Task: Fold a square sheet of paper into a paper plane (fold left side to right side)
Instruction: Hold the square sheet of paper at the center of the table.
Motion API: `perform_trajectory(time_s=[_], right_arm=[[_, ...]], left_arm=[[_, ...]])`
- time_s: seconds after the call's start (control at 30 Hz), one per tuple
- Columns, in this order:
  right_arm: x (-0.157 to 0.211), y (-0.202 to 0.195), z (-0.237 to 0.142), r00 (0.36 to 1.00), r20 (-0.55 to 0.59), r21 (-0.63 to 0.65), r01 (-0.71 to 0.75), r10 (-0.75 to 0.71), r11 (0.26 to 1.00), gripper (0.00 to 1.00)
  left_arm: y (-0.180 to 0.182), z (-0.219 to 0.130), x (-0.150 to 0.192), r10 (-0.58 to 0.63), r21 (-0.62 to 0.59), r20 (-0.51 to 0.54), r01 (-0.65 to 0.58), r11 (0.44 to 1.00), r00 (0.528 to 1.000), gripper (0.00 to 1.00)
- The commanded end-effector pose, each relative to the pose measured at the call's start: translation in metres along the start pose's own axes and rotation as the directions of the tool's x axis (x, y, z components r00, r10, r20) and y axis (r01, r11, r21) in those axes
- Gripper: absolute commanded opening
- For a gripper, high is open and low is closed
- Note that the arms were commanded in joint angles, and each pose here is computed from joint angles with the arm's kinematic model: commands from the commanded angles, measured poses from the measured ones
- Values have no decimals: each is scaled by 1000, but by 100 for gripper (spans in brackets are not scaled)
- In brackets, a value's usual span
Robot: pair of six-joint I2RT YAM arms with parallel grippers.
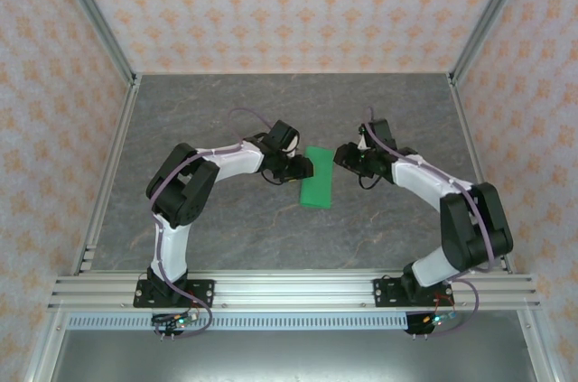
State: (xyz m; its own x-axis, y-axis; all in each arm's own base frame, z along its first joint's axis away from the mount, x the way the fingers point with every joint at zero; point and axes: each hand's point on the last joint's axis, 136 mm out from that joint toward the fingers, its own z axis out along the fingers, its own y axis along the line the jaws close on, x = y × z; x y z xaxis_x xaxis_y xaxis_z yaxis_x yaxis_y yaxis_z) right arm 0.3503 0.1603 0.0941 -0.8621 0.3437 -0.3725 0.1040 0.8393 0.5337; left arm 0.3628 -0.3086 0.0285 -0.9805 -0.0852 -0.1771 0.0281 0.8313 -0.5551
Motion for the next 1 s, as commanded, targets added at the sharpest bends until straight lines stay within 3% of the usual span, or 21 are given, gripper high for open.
perform_trajectory(time_s=[0.0, 0.97], right_arm=[[7, -19, -8, 1000, 12, 90, 17, -18, 996, 43], [9, -22, -16, 999, 21, 103, 25, -28, 994, 43]], left_arm=[[10, 9, 6, 4, -63, -23, -6, 998, 1000, 46], [27, 16, 11, -18, -149, -54, 10, 989, 998, 41]])
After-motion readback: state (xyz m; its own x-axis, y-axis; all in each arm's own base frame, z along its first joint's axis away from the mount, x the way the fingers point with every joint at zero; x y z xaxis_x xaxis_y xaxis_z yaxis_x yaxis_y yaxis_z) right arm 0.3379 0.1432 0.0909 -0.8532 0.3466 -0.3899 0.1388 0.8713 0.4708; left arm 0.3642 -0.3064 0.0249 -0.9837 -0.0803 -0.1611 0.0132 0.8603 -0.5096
